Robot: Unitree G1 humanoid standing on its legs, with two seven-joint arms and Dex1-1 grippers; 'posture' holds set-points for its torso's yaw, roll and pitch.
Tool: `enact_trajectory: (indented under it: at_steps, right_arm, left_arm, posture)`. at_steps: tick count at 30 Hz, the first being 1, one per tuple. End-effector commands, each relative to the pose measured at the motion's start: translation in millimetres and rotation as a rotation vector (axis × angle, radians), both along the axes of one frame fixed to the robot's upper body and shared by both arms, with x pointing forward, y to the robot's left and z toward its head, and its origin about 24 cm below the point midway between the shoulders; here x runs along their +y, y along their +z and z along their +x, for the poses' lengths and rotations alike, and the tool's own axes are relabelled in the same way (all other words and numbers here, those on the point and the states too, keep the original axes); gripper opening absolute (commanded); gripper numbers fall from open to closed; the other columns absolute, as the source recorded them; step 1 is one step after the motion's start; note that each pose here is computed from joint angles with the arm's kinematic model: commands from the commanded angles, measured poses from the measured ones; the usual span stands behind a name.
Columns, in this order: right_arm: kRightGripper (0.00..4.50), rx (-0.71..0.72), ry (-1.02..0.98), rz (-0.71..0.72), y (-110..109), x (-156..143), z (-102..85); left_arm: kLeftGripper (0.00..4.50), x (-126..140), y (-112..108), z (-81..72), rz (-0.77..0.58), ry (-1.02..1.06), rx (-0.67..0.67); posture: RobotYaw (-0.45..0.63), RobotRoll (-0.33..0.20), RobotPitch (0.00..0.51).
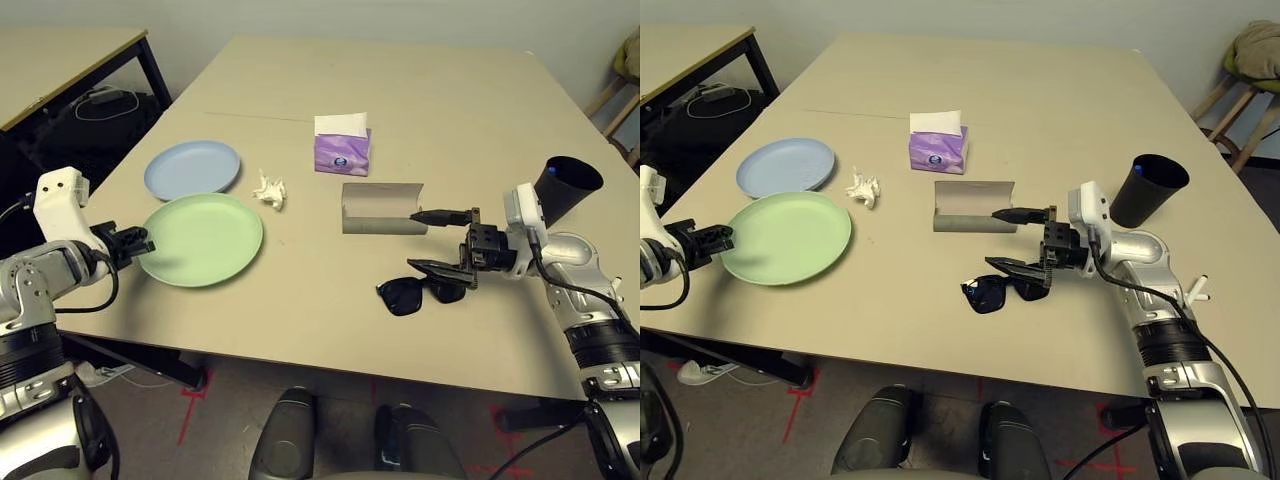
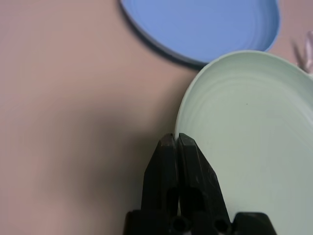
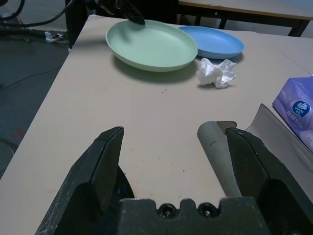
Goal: Organize and tidy the items on the table.
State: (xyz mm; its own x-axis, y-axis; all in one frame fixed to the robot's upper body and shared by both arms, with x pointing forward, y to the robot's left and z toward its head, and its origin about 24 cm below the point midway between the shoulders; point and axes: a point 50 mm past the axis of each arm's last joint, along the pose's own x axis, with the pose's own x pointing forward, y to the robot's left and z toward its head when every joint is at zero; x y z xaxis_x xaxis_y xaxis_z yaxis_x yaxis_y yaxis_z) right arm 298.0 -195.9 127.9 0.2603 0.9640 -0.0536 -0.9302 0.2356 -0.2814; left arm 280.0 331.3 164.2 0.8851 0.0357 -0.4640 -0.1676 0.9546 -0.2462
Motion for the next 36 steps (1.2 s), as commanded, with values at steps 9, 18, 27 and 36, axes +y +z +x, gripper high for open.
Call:
enact_trajectory:
  at_steps: [9, 18, 27, 36]
  right_arm:
    - [4.50, -0.003, -0.003, 0.035, 5.2, 10.6, 1.3]
    - [4.50, -0.005, -0.114, 0.093, 22.2, 20.8, 12.8]
    - [4.50, 0.060, -0.166, 0.178, 25.3, 30.3, 13.3]
    - [4.50, 0.083, -0.143, 0.201, 21.2, 40.4, 3.2]
  left_arm:
    - [0.03, -10.3, 27.7, 45.4, -0.108, 0.204, -0.184]
    - [0.03, -11.8, 23.1, 79.4, -0.129, 0.366, -0.171]
    - [0.03, -8.2, 19.0, 90.5, -0.101, 0.490, -0.136]
    - [0.03, -13.1, 32.1, 101.2, -0.112, 0.536, -0.185]
  posture:
    - [0.29, 0.000, 0.069]
    - [0.29, 0.000, 0.066]
    - [0.28, 0.000, 0.064]
    - [0.29, 0.000, 0.065]
